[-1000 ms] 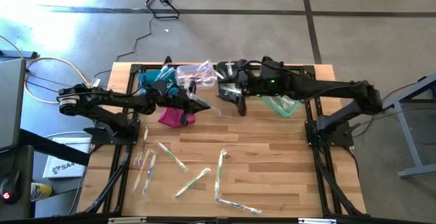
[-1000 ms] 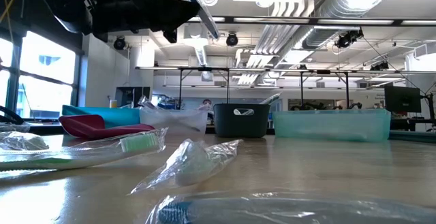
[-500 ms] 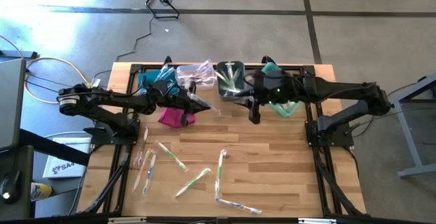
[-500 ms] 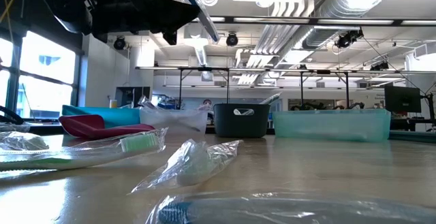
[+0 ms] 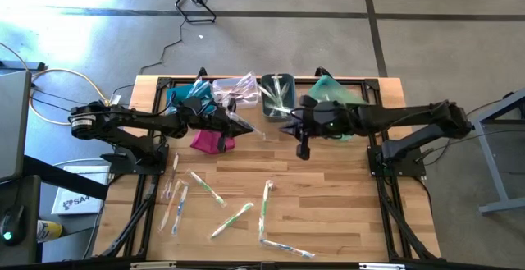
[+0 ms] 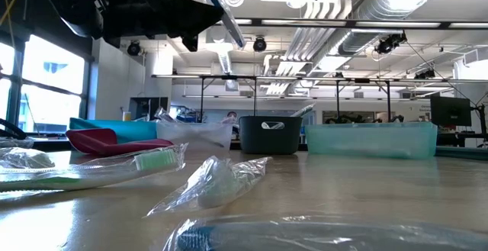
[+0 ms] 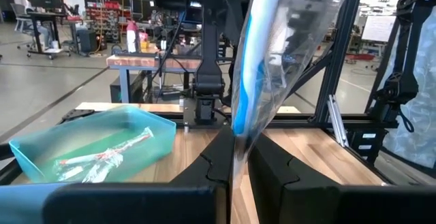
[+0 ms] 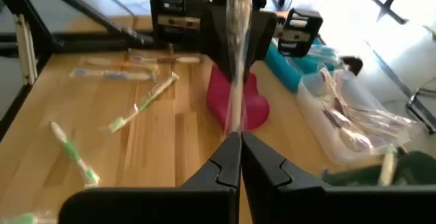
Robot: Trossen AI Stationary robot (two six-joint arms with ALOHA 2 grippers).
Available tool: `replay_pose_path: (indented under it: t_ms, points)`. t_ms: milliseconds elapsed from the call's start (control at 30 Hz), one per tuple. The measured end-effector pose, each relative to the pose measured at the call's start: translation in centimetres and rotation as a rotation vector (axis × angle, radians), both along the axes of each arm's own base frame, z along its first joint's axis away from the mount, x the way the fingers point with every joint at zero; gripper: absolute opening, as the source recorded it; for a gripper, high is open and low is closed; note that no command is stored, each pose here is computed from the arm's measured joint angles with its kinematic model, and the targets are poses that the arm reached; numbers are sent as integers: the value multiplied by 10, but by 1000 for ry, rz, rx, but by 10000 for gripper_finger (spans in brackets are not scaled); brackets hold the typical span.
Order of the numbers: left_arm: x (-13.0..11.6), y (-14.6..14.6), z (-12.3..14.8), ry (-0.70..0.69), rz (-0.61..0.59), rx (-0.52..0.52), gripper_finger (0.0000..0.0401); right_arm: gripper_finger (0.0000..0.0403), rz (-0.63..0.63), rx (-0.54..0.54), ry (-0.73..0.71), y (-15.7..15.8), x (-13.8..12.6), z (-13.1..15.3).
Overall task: Pick & Place Toothbrushes
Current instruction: Put the blue toothbrush into the blue bin
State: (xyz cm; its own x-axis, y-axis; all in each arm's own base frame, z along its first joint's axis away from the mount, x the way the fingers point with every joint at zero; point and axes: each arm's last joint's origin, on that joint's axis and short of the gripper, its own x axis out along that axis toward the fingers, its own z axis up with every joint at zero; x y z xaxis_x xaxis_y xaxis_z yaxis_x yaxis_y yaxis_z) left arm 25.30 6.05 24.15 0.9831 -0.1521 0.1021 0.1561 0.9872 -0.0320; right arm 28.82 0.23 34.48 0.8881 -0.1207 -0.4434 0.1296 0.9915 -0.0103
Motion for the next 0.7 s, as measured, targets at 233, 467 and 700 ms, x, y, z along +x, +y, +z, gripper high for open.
replay_pose_path:
  t_ms: [233, 467, 700]
  points:
    - [0, 0, -2, 21, 0, -6, 24, 3, -19, 20, -181, 1, -9, -28]
    - [0, 1, -4, 46, 30, -19, 24, 3, -68, 14, -365, -4, -56, -40]
    - [-13, 2, 2, 124, 201, -7, 24, 3, -148, 78, -459, -6, -97, -70]
